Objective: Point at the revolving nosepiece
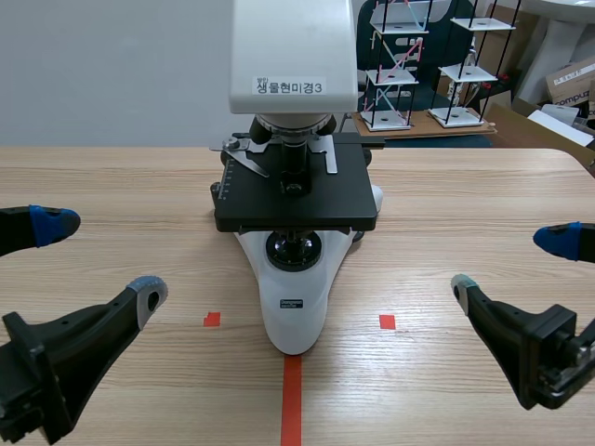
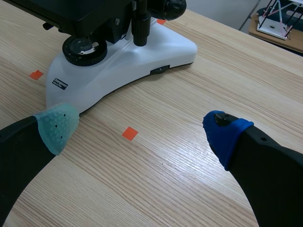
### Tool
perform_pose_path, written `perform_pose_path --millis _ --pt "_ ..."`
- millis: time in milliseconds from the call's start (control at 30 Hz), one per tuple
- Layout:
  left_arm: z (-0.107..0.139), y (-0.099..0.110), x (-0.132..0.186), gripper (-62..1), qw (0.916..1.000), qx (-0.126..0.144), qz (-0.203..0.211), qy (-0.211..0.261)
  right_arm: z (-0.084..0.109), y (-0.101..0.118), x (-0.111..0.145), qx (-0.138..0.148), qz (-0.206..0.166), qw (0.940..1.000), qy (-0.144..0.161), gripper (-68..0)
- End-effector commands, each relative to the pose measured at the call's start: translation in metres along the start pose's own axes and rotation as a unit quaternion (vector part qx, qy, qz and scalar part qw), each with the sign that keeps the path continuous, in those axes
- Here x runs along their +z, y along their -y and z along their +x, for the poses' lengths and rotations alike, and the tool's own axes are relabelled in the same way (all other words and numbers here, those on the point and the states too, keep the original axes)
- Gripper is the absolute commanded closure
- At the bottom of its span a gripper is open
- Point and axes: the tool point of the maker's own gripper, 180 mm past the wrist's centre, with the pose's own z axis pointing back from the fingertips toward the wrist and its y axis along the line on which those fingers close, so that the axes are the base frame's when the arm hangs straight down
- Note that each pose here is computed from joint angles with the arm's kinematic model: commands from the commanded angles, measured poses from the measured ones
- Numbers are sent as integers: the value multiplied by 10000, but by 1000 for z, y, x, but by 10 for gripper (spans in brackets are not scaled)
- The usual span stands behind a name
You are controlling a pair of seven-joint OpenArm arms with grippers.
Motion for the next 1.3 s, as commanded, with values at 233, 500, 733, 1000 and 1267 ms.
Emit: perform_pose_path --millis 233,500,733,1000,1267 --pt "5 1 0 -623 9999 32 -1 108 10 2 0 55 -7 9999 164 -575" --pt "5 1 0 -623 9999 32 -1 108 13 2 0 55 -11 9997 236 -456" --pt "5 1 0 -623 9999 32 -1 108 30 8 -4 150 -75 9982 583 -26" --pt "5 1 0 -623 9999 32 -1 106 73 34 -19 474 -336 9891 1356 0" --pt "5 1 0 -623 9999 32 -1 106 87 49 -51 797 -227 9831 1633 0"
